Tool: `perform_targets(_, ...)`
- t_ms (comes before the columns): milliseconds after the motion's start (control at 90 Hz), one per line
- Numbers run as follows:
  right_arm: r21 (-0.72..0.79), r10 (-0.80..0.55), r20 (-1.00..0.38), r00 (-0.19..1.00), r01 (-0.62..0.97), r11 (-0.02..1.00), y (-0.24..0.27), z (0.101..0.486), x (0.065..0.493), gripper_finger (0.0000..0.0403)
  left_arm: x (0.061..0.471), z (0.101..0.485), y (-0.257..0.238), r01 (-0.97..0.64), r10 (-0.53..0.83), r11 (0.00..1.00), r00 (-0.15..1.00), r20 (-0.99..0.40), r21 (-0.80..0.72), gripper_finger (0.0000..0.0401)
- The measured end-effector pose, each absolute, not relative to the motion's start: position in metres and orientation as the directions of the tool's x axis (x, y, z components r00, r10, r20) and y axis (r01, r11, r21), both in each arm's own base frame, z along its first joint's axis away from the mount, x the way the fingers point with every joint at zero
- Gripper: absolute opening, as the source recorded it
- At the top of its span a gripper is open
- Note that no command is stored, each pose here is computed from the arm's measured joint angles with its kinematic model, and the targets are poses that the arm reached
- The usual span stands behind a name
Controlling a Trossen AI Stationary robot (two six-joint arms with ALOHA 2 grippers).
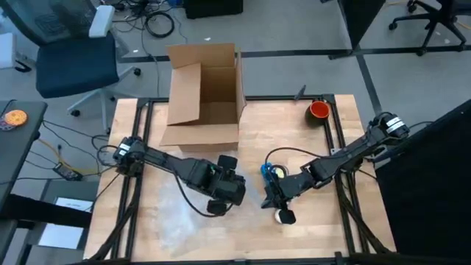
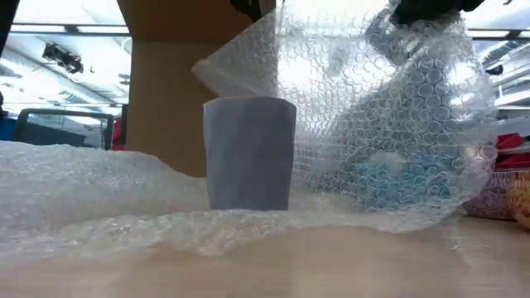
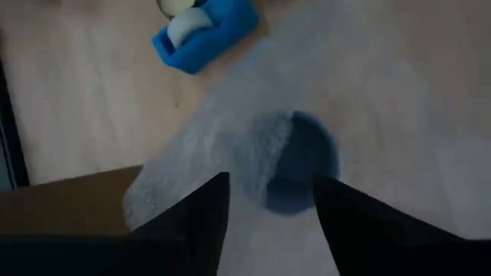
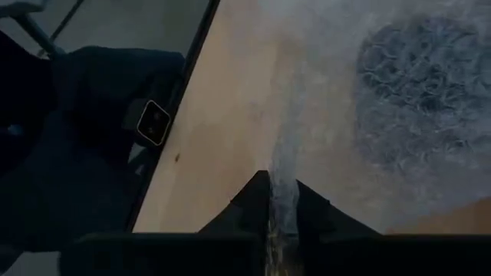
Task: Wrap mug
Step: Wrap the blue mug with the bubble wrap
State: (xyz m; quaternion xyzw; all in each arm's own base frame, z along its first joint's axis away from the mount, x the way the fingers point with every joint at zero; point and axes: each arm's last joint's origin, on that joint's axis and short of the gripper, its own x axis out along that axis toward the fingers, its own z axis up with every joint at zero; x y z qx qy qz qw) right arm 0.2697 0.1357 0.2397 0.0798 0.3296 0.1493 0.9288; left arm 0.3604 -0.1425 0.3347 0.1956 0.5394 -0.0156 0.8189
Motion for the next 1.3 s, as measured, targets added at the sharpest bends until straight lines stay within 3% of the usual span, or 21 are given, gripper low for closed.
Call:
perform_targets(233, 0.248, 0.332, -0.584, 0.741, -0.226, 0.942, 0.136, 0.240, 0.270, 0.0000, 0.352, 0.317, -0.147, 0.241, 0.302, 0.883, 0.364, -0.881, 0.402, 0.0227)
perform_targets(478, 0.249, 0.333, -0.579, 0.744, -0.228, 0.941, 0.136, 0.241, 0.270, 0.0000, 0.349, 0.270, -0.131, 0.231, 0.381, 0.874, 0.217, -0.899, 0.427, 0.0228)
perform_targets(622, 0.248, 0.333, -0.579, 0.744, -0.228, 0.941, 0.136, 0.241, 0.270, 0.0000, 0.347, 0.257, -0.127, 0.197, 0.402, 0.879, 0.186, -0.897, 0.434, 0.0217)
perform_targets(844, 0.248, 0.334, -0.578, 0.745, -0.230, 0.941, 0.136, 0.241, 0.270, 0.0000, 0.347, 0.256, -0.137, 0.153, 0.386, 0.893, 0.228, -0.894, 0.424, 0.0153)
perform_targets(1078, 0.249, 0.335, -0.574, 0.747, -0.231, 0.941, 0.136, 0.241, 0.271, 0.0000, 0.343, 0.256, -0.146, 0.076, 0.371, 0.915, 0.234, -0.899, 0.397, 0.0014)
perform_targets(1300, 0.236, 0.342, -0.544, 0.767, -0.251, 0.939, 0.137, 0.244, 0.273, 0.0000, 0.336, 0.256, -0.173, 0.107, 0.287, 0.939, 0.275, -0.917, 0.326, 0.0001)
